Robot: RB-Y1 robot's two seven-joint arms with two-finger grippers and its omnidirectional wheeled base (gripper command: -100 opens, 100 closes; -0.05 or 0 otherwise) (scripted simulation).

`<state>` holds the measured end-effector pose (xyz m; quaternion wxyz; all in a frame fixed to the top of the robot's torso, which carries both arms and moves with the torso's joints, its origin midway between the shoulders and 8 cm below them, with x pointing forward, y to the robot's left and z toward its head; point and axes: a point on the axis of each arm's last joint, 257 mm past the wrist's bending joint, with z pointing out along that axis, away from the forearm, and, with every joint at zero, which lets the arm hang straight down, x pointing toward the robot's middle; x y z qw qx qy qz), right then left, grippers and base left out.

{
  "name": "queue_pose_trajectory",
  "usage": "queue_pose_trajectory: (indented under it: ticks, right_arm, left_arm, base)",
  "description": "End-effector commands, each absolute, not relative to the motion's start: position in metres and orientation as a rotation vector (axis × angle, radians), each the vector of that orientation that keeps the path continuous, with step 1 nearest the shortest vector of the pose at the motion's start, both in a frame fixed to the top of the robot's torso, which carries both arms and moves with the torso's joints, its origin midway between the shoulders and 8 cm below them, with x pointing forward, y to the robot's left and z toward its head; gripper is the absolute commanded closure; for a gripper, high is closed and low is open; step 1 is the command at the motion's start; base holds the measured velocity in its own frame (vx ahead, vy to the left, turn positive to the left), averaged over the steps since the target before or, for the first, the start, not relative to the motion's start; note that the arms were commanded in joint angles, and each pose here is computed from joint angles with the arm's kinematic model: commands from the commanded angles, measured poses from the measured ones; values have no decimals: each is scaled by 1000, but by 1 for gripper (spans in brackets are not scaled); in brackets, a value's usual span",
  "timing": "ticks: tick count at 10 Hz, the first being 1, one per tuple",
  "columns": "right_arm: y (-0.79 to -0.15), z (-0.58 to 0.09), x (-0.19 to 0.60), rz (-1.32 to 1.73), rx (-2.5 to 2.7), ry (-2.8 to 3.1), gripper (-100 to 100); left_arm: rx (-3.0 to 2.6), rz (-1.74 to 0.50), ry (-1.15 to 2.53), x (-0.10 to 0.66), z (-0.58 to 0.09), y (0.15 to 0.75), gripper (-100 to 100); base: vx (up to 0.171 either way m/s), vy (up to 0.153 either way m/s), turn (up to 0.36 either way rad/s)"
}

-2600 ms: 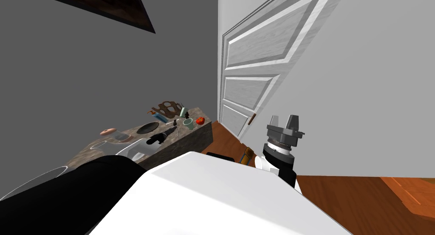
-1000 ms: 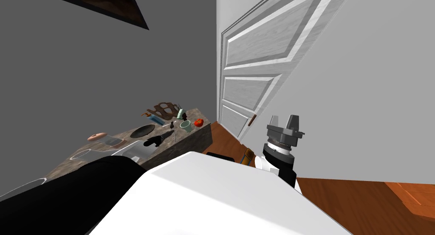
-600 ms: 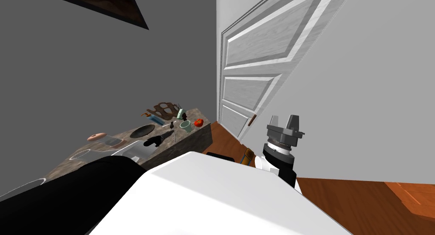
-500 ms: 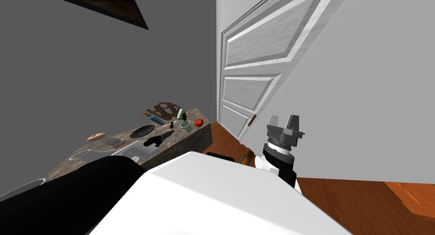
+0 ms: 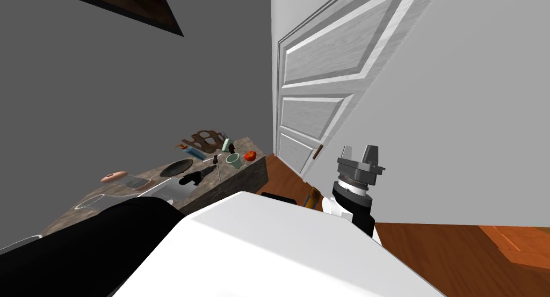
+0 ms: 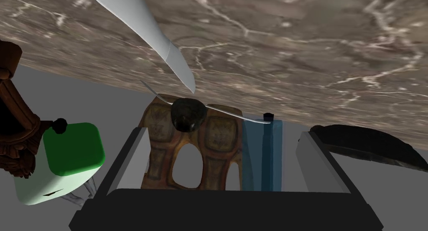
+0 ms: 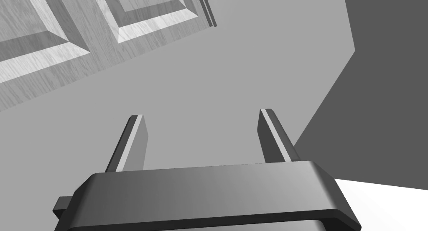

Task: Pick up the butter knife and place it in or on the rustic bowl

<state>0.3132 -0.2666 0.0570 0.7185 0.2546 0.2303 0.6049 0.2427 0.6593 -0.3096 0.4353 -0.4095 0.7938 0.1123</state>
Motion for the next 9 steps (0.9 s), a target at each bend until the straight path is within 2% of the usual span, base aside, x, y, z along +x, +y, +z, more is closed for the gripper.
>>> queue_pose_trajectory:
  ticks: [1, 6, 9]
  right_arm:
    - [-267, 57, 313, 1338, 563, 509, 0]
    - [-267, 57, 313, 1338, 563, 509, 0]
    - [-267, 57, 313, 1338, 563, 509, 0]
  left_arm:
    - [-1051, 319, 1959, 235, -306, 673, -100]
    - [-1161, 441, 1906, 199, -299, 712, -100]
    - [-1161, 441, 1906, 199, -299, 712, -100]
  base:
    - [19, 6, -98]
    - [1, -16, -120]
    - [-9, -12, -16]
